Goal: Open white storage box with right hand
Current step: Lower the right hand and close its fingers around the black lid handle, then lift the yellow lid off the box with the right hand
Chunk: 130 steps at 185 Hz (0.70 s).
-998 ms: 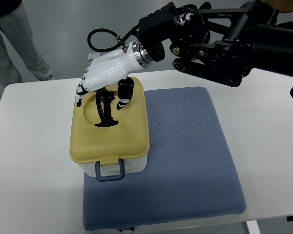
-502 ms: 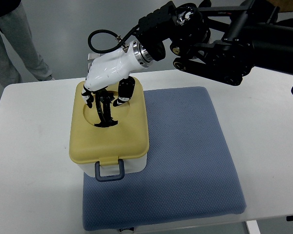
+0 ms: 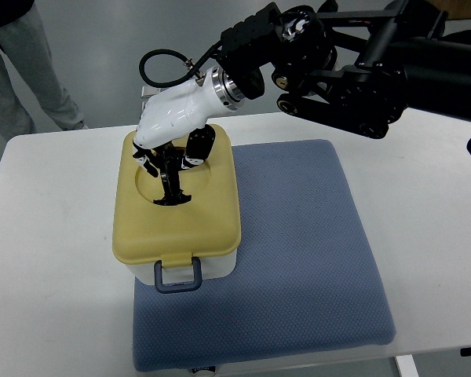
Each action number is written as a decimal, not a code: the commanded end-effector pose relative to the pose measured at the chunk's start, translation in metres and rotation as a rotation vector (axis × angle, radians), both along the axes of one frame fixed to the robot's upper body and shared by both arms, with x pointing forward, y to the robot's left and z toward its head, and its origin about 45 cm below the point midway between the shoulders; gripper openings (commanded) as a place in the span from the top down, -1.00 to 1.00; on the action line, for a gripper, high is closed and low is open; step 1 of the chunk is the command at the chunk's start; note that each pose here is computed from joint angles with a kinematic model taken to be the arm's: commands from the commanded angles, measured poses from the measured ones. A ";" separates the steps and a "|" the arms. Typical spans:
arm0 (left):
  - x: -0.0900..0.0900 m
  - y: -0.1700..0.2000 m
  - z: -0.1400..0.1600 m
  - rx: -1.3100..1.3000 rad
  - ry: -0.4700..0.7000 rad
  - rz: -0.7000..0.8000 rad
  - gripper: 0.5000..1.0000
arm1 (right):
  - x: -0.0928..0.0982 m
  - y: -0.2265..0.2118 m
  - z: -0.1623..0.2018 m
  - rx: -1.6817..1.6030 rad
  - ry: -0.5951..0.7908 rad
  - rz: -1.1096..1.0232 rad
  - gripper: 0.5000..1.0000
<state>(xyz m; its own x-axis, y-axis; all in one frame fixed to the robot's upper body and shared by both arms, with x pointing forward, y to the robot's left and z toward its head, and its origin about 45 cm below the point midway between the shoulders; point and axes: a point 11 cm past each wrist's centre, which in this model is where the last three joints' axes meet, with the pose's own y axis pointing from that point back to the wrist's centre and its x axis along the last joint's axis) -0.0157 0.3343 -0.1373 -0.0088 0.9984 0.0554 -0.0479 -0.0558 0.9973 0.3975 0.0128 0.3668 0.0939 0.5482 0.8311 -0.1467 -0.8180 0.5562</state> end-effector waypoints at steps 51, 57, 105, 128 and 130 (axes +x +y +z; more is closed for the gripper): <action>-0.001 0.000 0.000 0.000 0.001 -0.001 -1.00 | 0.000 0.000 0.001 -0.002 0.007 -0.002 1.00; 0.000 0.000 0.000 0.000 0.001 -0.001 -1.00 | 0.000 -0.001 0.001 0.001 0.010 -0.004 1.00; 0.000 0.000 0.000 0.000 0.001 0.001 -1.00 | 0.007 -0.007 0.017 0.030 -0.006 -0.028 1.00; 0.000 0.000 0.000 0.000 0.001 0.001 -1.00 | 0.022 -0.024 0.035 0.089 0.001 -0.094 1.00; 0.000 0.000 0.000 0.000 0.001 -0.001 -1.00 | 0.024 -0.026 0.036 0.092 0.001 -0.102 1.00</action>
<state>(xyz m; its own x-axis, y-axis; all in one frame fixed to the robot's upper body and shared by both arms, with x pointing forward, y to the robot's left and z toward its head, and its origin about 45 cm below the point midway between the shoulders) -0.0158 0.3343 -0.1373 -0.0084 0.9984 0.0554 -0.0471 -0.0557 0.9973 0.4096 0.0000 0.3908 0.1173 0.4991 0.8586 -0.1890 -0.8375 0.5127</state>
